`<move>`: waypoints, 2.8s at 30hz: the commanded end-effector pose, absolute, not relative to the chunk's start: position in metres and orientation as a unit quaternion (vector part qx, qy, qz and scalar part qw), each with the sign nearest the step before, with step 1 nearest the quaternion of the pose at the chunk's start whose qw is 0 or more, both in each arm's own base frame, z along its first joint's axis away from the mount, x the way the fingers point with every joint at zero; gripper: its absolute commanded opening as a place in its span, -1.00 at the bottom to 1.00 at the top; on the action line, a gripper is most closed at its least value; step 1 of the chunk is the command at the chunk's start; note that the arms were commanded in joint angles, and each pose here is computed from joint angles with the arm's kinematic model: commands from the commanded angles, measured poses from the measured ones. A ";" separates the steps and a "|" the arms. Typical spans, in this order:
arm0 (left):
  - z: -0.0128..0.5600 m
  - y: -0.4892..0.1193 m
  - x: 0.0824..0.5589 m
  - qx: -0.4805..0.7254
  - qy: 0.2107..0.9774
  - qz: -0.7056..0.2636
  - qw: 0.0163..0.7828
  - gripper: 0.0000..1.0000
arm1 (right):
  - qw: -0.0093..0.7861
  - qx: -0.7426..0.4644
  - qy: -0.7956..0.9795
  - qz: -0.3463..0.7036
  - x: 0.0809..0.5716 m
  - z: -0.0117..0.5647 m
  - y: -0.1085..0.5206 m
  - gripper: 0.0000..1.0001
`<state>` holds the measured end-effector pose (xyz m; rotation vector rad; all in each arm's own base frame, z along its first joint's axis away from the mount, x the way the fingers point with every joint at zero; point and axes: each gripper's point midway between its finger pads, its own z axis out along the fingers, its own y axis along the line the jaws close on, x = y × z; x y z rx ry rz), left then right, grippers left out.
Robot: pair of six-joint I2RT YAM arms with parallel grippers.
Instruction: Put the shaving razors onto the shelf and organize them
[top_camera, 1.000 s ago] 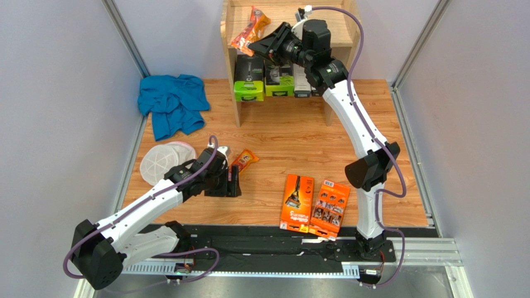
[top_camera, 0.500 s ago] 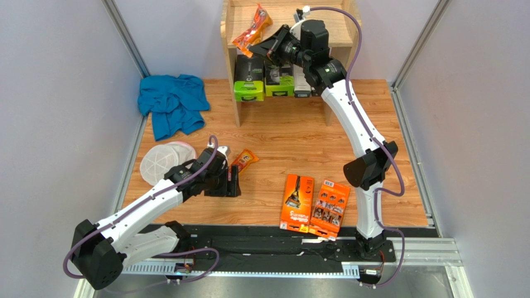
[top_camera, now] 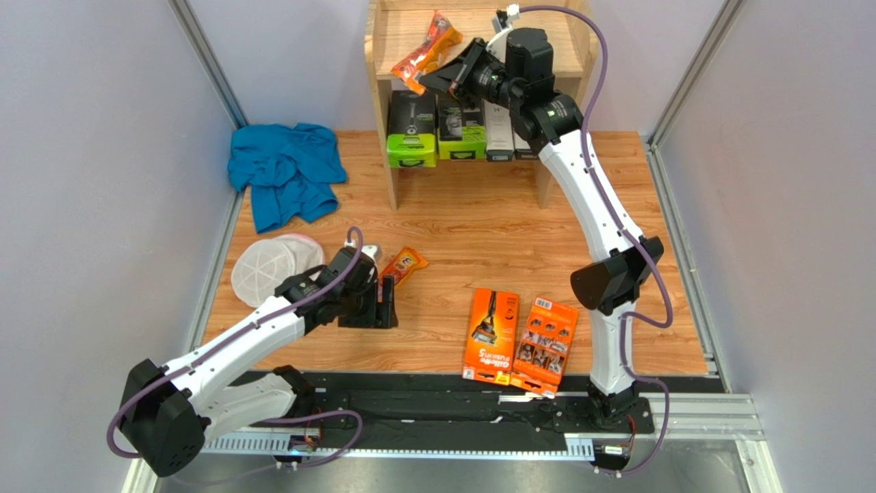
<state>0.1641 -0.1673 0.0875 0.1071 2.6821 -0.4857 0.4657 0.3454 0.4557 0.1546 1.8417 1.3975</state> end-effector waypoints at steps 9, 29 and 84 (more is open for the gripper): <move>0.088 -0.177 0.167 0.033 0.957 -0.198 0.209 0.51 | 0.455 0.072 0.721 0.518 0.447 0.493 0.275 -1.00; 0.084 -0.176 0.165 0.031 0.958 -0.200 0.204 0.48 | 0.415 0.044 0.728 0.543 0.444 0.489 0.289 -1.00; 0.461 -0.218 0.391 -0.045 0.674 -0.485 0.555 0.36 | 0.381 0.015 0.698 0.606 0.440 0.494 0.336 -0.99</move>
